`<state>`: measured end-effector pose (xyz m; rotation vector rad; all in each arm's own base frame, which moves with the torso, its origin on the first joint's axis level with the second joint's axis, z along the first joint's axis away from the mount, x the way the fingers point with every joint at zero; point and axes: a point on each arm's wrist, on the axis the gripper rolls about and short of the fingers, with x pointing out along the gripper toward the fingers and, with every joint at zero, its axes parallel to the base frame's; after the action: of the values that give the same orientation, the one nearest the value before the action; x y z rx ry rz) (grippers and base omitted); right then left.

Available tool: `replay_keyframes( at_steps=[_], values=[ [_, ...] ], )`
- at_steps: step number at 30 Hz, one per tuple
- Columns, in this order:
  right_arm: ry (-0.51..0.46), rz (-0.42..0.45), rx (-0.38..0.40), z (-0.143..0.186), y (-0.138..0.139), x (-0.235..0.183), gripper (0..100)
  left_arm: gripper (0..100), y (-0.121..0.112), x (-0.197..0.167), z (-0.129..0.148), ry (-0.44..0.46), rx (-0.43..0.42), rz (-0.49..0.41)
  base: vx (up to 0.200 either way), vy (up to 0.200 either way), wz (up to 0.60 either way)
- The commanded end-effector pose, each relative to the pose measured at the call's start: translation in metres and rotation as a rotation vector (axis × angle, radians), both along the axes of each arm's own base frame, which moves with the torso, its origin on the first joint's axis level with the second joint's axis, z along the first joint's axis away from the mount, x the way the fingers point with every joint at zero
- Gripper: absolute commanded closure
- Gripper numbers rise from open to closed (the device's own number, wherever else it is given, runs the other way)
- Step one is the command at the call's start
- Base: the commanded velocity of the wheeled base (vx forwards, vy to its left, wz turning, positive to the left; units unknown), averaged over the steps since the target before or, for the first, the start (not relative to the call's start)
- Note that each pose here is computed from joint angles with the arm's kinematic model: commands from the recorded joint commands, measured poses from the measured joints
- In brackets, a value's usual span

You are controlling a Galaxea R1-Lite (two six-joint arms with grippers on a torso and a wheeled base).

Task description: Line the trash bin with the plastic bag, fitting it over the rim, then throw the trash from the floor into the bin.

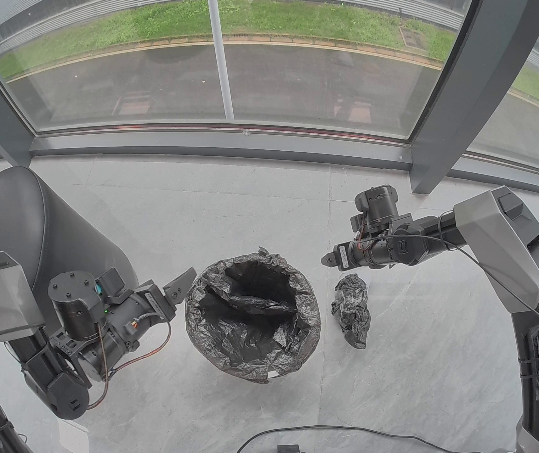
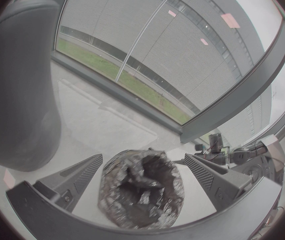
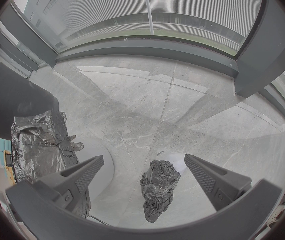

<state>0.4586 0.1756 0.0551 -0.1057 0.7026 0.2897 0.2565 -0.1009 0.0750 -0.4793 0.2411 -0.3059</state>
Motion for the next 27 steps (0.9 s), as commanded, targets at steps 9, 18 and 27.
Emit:
replay_keyframes(
  at_steps=[9,18,27],
  values=[
    [0.003,-0.014,-0.006,-0.016,0.002,-0.003,0,0,-0.076,0.045,0.000,-0.041,-0.033,-0.080,0.000,0.000,0.00],
    [-0.015,-0.015,0.002,-0.014,0.002,-0.003,0,0,-0.091,0.046,-0.018,0.041,-0.107,-0.126,0.000,0.000,0.00],
    [-0.021,-0.015,0.005,-0.012,0.002,-0.002,0,0,-0.096,0.056,-0.033,0.085,-0.141,-0.173,0.000,0.000,0.00]
  ],
)
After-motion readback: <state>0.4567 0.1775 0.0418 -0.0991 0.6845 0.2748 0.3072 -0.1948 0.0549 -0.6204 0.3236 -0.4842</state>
